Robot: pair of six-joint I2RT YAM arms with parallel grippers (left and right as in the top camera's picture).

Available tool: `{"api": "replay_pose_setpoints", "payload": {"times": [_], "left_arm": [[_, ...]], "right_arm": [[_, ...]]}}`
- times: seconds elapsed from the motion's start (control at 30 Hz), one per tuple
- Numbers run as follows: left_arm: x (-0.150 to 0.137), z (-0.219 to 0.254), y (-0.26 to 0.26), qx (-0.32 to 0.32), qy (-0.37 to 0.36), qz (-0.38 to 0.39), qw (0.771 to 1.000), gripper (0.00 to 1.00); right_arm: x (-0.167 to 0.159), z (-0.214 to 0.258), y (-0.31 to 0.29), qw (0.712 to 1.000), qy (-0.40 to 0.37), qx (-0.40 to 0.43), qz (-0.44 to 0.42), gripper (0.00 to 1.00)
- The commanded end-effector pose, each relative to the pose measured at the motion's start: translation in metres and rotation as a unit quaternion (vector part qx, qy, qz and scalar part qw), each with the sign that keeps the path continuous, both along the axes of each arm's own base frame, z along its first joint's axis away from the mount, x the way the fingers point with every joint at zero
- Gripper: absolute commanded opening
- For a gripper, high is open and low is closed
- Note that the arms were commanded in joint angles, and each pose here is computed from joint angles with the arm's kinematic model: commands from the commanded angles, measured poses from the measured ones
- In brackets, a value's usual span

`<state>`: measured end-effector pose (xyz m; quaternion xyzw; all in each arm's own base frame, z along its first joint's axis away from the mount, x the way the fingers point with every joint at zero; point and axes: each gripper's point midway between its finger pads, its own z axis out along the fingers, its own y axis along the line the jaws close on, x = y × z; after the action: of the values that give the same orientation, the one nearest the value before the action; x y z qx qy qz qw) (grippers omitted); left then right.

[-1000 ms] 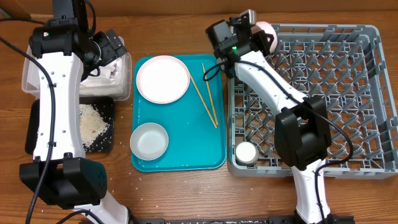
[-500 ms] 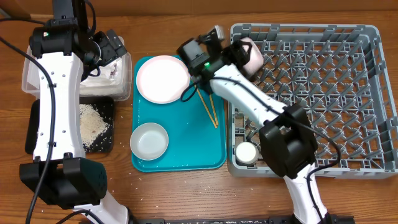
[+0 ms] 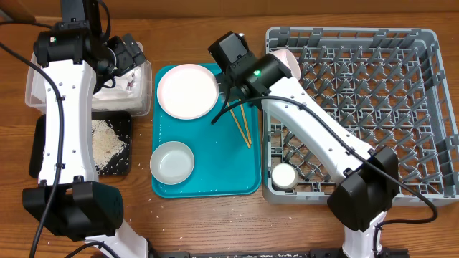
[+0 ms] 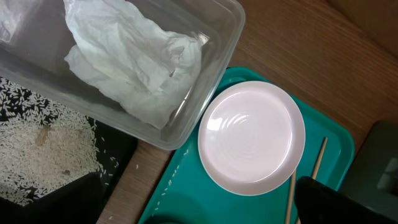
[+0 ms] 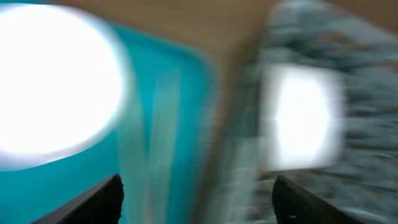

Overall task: Sort waste into correct bins and load items into the dishwasher
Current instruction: 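Grasp the grey bowl on the teal tray with the right gripper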

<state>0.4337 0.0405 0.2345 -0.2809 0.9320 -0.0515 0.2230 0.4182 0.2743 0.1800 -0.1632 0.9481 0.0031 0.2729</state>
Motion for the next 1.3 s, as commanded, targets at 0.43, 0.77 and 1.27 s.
{"api": "replay_pose_setpoints", "payload": {"times": [0.43,0.77,1.27], "left_arm": [[0.000,0.012,0.001,0.010,-0.016,-0.009,1.000,1.00],[0.000,0.012,0.001,0.010,-0.016,-0.009,1.000,1.00],[0.000,0.012,0.001,0.010,-0.016,-0.009,1.000,1.00]], "right_arm": [[-0.117,-0.137,0.126,0.970,0.169,0.035,0.170,0.62],[-0.103,-0.140,0.110,0.972,0.179,0.029,0.150,0.04],[-0.022,0.120,-0.116,0.920,-0.231,-0.222,-0.226,0.04]]}}
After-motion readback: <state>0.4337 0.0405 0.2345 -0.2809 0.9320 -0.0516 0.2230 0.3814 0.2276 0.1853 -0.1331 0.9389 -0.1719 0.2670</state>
